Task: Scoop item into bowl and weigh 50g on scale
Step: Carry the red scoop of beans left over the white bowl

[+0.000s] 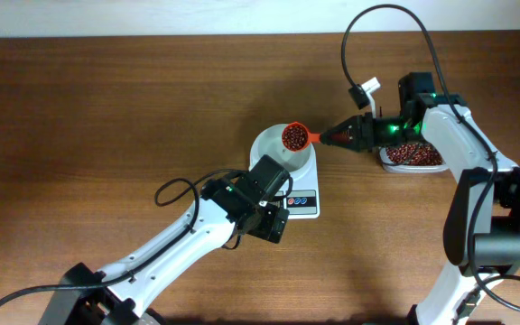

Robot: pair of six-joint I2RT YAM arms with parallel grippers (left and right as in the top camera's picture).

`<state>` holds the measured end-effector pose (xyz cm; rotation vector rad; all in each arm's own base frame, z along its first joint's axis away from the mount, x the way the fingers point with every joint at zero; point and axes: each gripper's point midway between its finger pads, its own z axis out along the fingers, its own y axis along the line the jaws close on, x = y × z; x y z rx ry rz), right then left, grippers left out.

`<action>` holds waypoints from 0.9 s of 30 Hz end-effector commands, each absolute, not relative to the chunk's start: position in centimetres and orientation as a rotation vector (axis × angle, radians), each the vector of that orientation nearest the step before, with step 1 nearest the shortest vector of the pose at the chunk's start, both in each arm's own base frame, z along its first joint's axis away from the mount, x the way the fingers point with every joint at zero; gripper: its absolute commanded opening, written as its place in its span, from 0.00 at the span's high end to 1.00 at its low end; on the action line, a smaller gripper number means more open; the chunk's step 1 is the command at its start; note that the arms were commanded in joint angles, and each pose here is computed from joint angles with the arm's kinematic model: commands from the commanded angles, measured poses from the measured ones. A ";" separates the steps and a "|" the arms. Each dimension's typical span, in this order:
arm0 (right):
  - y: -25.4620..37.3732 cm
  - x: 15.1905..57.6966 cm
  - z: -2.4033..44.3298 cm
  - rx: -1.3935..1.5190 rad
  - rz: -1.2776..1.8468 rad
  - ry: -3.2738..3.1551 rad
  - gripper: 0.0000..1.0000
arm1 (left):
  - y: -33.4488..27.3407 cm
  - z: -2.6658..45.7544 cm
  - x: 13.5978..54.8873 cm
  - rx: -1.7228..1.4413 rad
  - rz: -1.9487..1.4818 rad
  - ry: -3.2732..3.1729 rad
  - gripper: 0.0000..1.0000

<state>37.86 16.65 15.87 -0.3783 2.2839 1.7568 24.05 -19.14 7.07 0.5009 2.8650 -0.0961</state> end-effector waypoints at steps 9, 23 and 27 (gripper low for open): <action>16.8 39.6 13.6 -0.485 1.518 2.353 0.96 | -19.0 7.3 24.0 0.504 -0.091 2.855 0.01; 17.1 40.6 17.1 -0.598 1.181 2.445 0.96 | -19.0 7.3 24.0 0.504 -0.091 2.855 0.01; 17.1 40.6 17.6 -0.610 1.116 2.472 0.96 | -19.0 7.3 24.0 0.504 -0.091 2.855 0.01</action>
